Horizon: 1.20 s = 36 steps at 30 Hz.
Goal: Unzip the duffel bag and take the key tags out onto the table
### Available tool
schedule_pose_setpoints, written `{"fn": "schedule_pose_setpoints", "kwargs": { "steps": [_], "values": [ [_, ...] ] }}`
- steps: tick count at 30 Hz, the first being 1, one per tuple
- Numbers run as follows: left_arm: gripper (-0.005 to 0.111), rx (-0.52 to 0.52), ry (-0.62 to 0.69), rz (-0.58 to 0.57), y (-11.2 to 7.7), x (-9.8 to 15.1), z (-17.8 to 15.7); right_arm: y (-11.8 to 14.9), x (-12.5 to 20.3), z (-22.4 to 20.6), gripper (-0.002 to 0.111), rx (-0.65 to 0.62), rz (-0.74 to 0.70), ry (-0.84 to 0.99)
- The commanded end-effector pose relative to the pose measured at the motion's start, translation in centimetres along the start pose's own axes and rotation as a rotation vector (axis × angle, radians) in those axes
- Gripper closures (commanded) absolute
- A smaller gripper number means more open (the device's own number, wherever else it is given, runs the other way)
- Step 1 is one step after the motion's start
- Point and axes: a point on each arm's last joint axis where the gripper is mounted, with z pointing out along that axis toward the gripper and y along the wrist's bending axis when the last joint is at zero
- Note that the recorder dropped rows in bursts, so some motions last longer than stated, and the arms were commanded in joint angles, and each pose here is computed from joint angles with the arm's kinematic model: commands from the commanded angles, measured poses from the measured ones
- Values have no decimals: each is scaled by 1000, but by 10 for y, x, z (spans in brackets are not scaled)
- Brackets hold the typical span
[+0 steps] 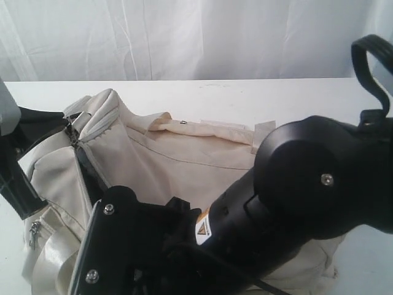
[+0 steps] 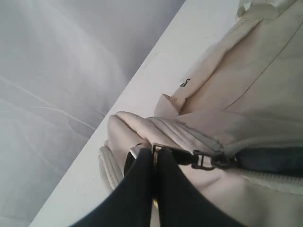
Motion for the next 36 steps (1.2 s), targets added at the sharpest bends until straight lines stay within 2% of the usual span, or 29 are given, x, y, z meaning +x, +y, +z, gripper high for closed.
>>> {"fn": "schedule_pose_setpoints", "kwargs": {
  "steps": [1,5,8,12,16,19,24,26,30,33,36],
  "values": [
    [107,-165,81,8,19,4,-5,29,18,1,100,-279,-14,170],
    [107,-225,125,20,25,7,-6,31,25,-1,100,-308,-46,240],
    [107,-269,158,21,29,10,-8,29,35,-4,100,-297,-43,361],
    [107,-283,169,21,30,11,-8,20,52,-9,100,-188,-5,567],
    [107,-283,169,21,30,11,-8,10,59,-13,100,-75,7,663],
    [107,-283,169,15,30,11,-8,10,57,-12,100,-45,66,635],
    [107,-283,169,15,30,11,-8,22,40,-19,99,-90,134,431],
    [107,-283,170,11,30,11,-8,26,33,-29,93,-72,142,336],
    [107,-283,169,9,30,11,-8,35,30,-61,74,30,167,217],
    [107,-283,169,7,30,11,-8,40,38,-89,55,162,248,197],
    [107,-283,169,7,30,11,-8,50,50,-111,41,228,317,207]
  ]
}}
